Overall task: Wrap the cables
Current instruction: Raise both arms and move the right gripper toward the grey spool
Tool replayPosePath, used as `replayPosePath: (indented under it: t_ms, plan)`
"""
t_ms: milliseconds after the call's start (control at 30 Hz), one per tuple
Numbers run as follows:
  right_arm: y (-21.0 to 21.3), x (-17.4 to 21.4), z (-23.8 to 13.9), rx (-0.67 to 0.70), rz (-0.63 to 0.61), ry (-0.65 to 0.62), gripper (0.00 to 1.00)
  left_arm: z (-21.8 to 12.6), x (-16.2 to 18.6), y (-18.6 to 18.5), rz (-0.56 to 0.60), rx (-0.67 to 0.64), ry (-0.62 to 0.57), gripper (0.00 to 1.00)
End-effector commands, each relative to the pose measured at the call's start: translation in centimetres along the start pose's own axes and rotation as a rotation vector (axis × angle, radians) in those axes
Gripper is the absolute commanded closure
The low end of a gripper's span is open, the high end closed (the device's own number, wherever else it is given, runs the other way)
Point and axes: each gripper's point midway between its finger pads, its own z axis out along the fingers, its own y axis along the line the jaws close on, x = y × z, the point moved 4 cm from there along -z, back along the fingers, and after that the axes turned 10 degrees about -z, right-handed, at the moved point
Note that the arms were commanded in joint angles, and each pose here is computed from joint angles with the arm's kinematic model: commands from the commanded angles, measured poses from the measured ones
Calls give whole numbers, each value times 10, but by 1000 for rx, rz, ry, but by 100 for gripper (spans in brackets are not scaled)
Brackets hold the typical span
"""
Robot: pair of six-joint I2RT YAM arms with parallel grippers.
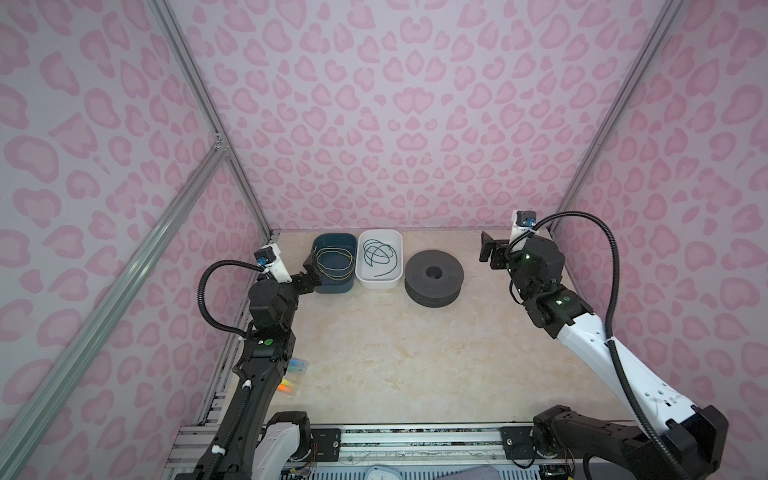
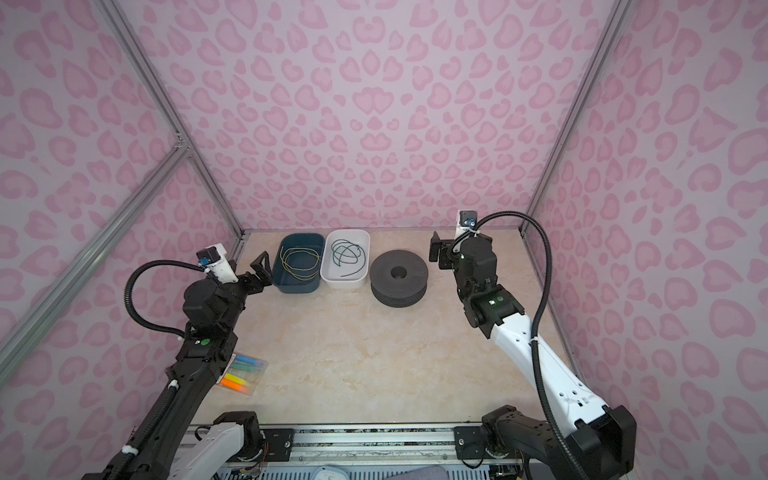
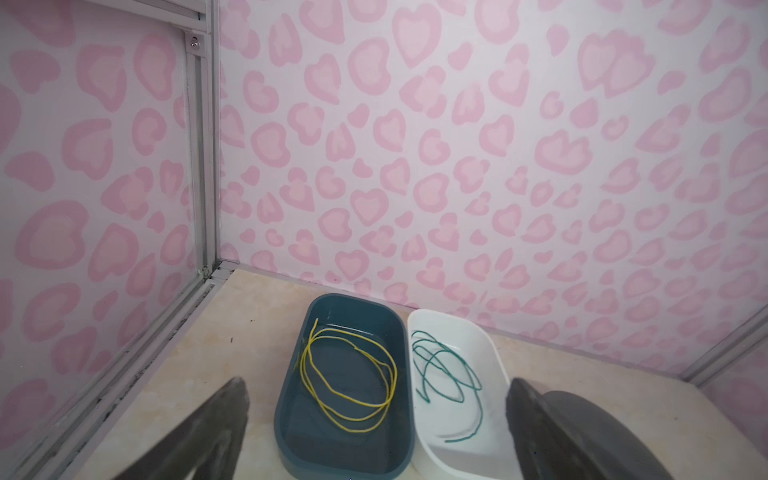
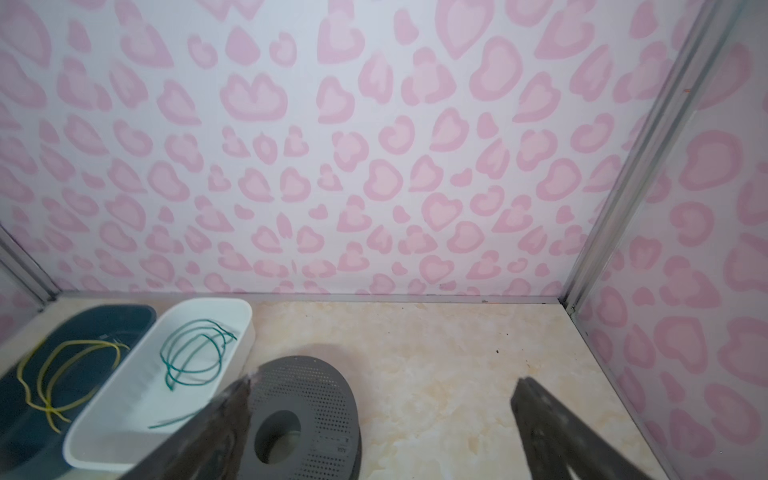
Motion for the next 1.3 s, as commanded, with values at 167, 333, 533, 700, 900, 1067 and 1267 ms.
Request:
replayPosePath:
  t_ms: [167,333,533,700,900,1067,1267]
  plan:
    - [-48,89,-18,10,513,203,8,-55,0,24,-367,-222,11,2]
    - [-40,98,-18,-11,428,348,18,-86,11,44,-447,-262,-97,3]
    - [-16,133,-8,-47,329,464,42,-95,32,43,-418,-240,9,4]
    - [12,154,10,-109,251,572,45,-89,56,37,-420,-195,156,1]
    - [60,169,43,-347,349,695,41,-76,85,21,-458,-103,374,6]
    - [64,174,64,-462,578,617,35,-68,107,1,-472,40,567,6]
    - [48,187,74,-533,833,512,31,-63,122,-12,-526,188,620,2]
